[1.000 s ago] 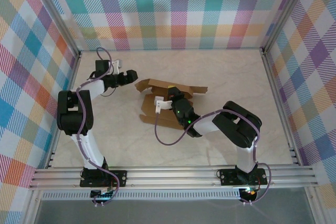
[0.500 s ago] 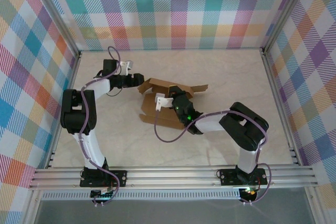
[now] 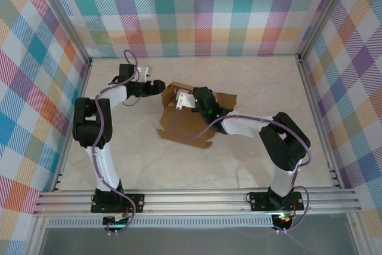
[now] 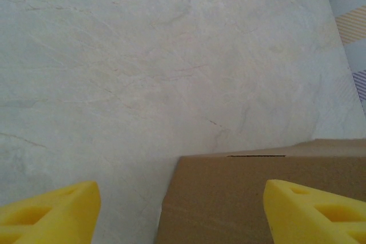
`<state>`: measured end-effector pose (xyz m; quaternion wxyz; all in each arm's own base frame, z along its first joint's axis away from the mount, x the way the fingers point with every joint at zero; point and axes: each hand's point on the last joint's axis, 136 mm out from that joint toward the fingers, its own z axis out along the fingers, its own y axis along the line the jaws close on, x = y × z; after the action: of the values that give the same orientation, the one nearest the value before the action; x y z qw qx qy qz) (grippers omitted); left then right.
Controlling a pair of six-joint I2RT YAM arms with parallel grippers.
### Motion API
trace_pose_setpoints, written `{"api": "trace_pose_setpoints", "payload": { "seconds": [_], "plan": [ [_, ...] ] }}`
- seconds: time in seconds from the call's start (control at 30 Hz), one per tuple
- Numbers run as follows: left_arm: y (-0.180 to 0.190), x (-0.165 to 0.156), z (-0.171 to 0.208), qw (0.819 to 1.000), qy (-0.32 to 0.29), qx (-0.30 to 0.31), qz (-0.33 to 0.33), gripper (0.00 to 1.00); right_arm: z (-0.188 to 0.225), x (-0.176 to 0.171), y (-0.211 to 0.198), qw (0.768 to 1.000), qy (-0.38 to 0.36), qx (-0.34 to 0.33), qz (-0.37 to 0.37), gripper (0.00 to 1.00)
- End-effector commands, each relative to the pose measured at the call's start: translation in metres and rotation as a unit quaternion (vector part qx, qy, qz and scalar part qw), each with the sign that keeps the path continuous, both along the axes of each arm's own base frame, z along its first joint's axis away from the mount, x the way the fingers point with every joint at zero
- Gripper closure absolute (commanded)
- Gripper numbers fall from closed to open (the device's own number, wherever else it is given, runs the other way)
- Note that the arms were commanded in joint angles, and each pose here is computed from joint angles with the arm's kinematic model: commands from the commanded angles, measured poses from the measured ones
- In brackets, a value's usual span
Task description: Fold the paper box
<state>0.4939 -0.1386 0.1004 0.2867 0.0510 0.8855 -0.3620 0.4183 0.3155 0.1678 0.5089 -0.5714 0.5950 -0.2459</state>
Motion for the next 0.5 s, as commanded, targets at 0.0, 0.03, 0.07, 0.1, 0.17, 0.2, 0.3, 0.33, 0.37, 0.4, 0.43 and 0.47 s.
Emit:
{"api": "trace_pose_setpoints", "payload": {
  "seconds": [0.0, 0.03, 0.07, 0.1, 0.17, 0.2, 0.3, 0.33, 0.37, 0.4, 0.43, 0.47],
  "plan": [
    [-0.005, 0.004, 0.002, 1.000, 0.013, -0.006, -0.004, 0.21, -0.043, -0.007, 0.000, 0.995, 0.096, -0.013, -0.001, 1.00],
    [-0.004, 0.005, 0.002, 1.000, 0.014, -0.004, -0.002, 0.21, -0.044, -0.006, -0.001, 0.994, 0.109, -0.009, -0.005, 1.00],
    [-0.004, 0.006, 0.002, 1.000, 0.013, -0.004, -0.001, 0.20, -0.044, -0.005, -0.001, 0.993, 0.119, -0.005, -0.009, 1.00],
    [-0.002, 0.007, 0.003, 1.000, 0.013, -0.003, 0.001, 0.19, -0.045, -0.003, -0.002, 0.992, 0.129, -0.002, -0.015, 1.00],
    [-0.001, 0.009, 0.001, 1.000, 0.015, -0.002, 0.005, 0.17, -0.044, 0.001, -0.004, 0.990, 0.137, 0.004, -0.022, 1.00],
    [-0.001, 0.010, 0.000, 1.000, 0.016, -0.002, 0.006, 0.16, -0.043, 0.002, -0.005, 0.989, 0.142, 0.007, -0.024, 1.00],
    [-0.001, 0.011, -0.001, 1.000, 0.017, -0.001, 0.007, 0.13, -0.043, 0.006, -0.006, 0.986, 0.162, 0.012, -0.031, 1.00],
    [0.000, 0.012, -0.001, 1.000, 0.017, -0.001, 0.009, 0.11, -0.044, 0.008, -0.008, 0.985, 0.170, 0.014, -0.036, 1.00],
    [0.000, 0.011, -0.002, 1.000, 0.018, 0.000, 0.008, 0.10, -0.043, 0.009, -0.008, 0.983, 0.179, 0.021, -0.039, 1.00],
    [0.000, 0.011, -0.002, 1.000, 0.018, 0.000, 0.008, 0.08, -0.041, 0.010, -0.009, 0.981, 0.189, 0.028, -0.043, 1.00],
    [0.000, 0.011, -0.003, 1.000, 0.017, 0.000, 0.008, 0.07, -0.040, 0.012, -0.009, 0.978, 0.197, 0.036, -0.048, 1.00],
    [0.000, 0.012, -0.002, 1.000, 0.016, 0.001, 0.007, 0.05, -0.041, 0.013, -0.010, 0.976, 0.209, 0.042, -0.049, 1.00]
  ]
}}
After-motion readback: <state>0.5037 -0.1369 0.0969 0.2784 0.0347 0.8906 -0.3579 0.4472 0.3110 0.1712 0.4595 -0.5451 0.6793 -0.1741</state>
